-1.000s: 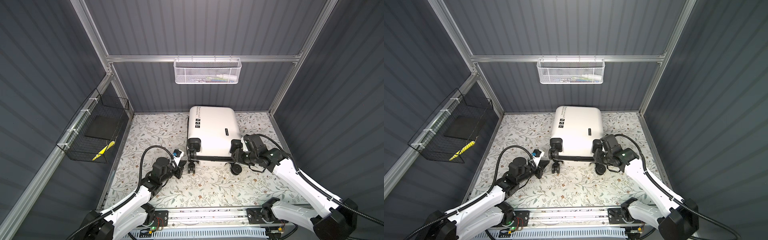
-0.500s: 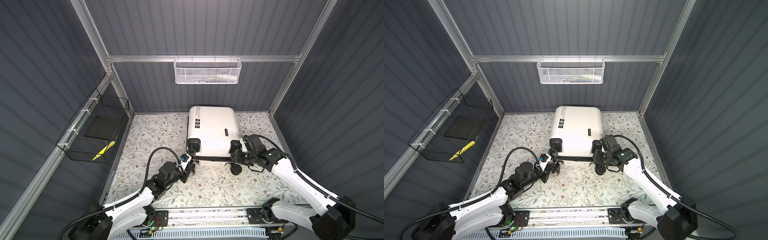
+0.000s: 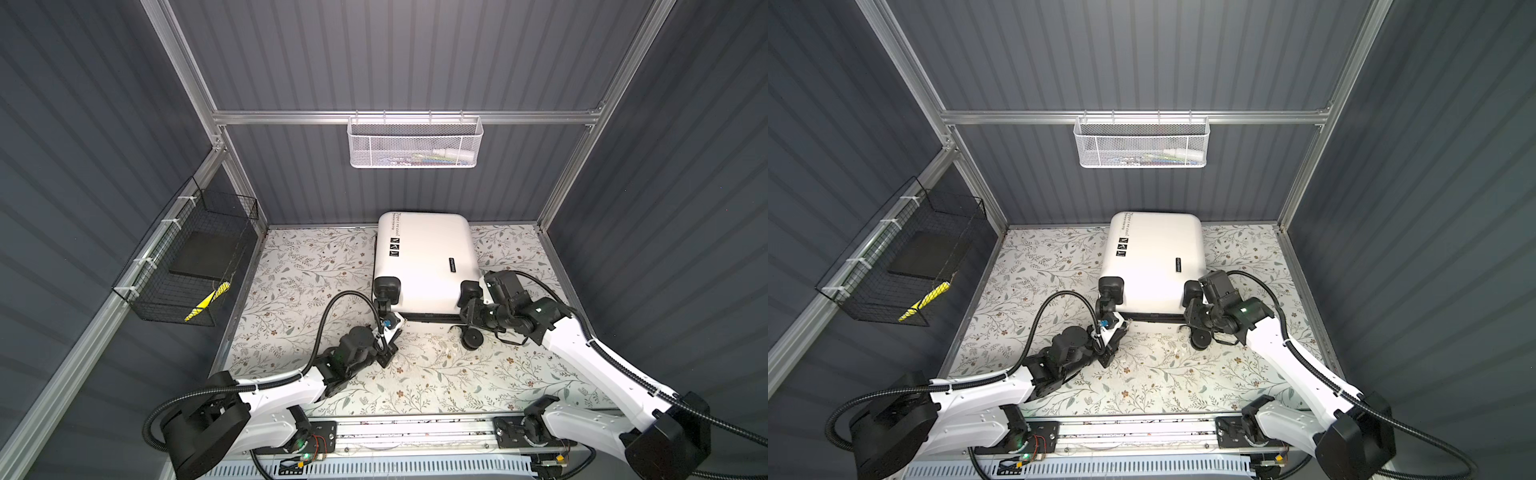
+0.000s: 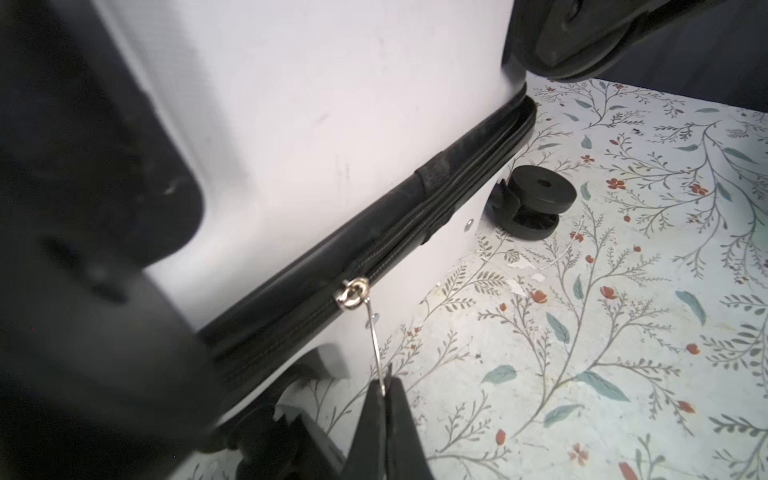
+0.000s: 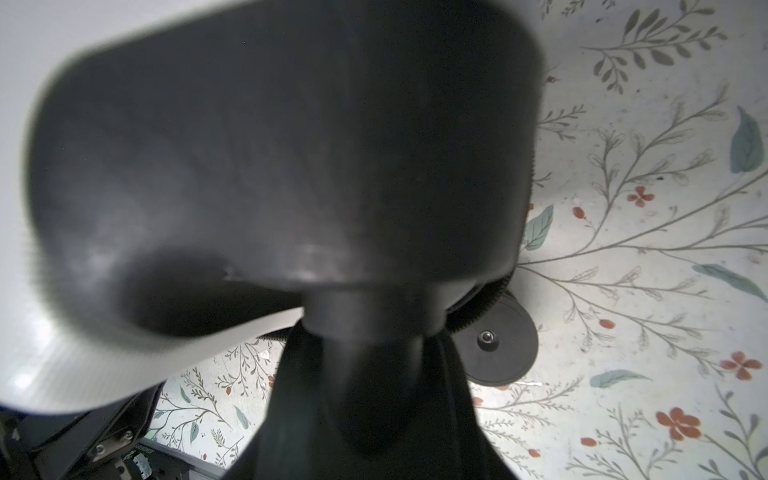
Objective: Pack the luggage
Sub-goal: 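Pull the zipper pull along the seam toward the robot with the left gripper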
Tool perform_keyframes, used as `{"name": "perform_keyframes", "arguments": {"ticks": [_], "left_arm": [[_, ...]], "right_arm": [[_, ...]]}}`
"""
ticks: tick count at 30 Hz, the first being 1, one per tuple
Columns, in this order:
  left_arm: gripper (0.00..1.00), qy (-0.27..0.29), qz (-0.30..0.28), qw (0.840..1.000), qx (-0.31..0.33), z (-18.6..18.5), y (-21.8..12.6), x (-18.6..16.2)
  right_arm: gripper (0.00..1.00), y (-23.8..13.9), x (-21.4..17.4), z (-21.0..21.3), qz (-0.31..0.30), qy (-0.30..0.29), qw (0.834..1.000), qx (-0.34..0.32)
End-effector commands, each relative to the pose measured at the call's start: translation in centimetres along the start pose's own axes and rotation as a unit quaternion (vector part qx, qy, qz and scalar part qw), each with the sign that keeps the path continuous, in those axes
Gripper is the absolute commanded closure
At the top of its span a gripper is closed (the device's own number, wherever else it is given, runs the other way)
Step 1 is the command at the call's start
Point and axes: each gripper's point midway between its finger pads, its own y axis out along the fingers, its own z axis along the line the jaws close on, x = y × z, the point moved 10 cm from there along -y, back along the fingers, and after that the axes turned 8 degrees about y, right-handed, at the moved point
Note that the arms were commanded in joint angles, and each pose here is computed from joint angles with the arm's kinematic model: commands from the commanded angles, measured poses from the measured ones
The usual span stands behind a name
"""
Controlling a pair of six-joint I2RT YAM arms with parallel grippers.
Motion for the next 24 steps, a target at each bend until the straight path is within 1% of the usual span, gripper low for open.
{"name": "perform_keyframes", "arguments": {"ticks": [1, 7, 13, 21, 24], "left_arm": [[1.00, 0.046, -0.057, 0.994, -0.078, -2.6, 0.7, 2.7], [1.00, 0.066, -0.058, 0.991, -0.101, -4.7, 2.2, 3.5], [1.00, 0.072, -0.058, 0.989, -0.111, -5.7, 3.3, 3.8], [1.00, 0.086, -0.059, 0.987, -0.124, -6.9, 4.3, 4.3], [1.00, 0.093, -0.060, 0.985, -0.131, -7.6, 5.0, 4.7]], "right_arm": [[1.00, 0.5, 0.0, 1.7, 0.001, -0.005, 0.998, 0.055], [1.00, -1.0, 0.9, 2.9, -0.013, -0.019, 0.997, 0.067], [1.00, -3.1, 1.8, 3.9, -0.034, -0.029, 0.996, 0.082], [1.00, -1.3, 0.8, 2.9, -0.016, -0.015, 0.997, 0.078], [1.00, -1.2, 0.7, 2.9, -0.014, -0.012, 0.997, 0.080]]}}
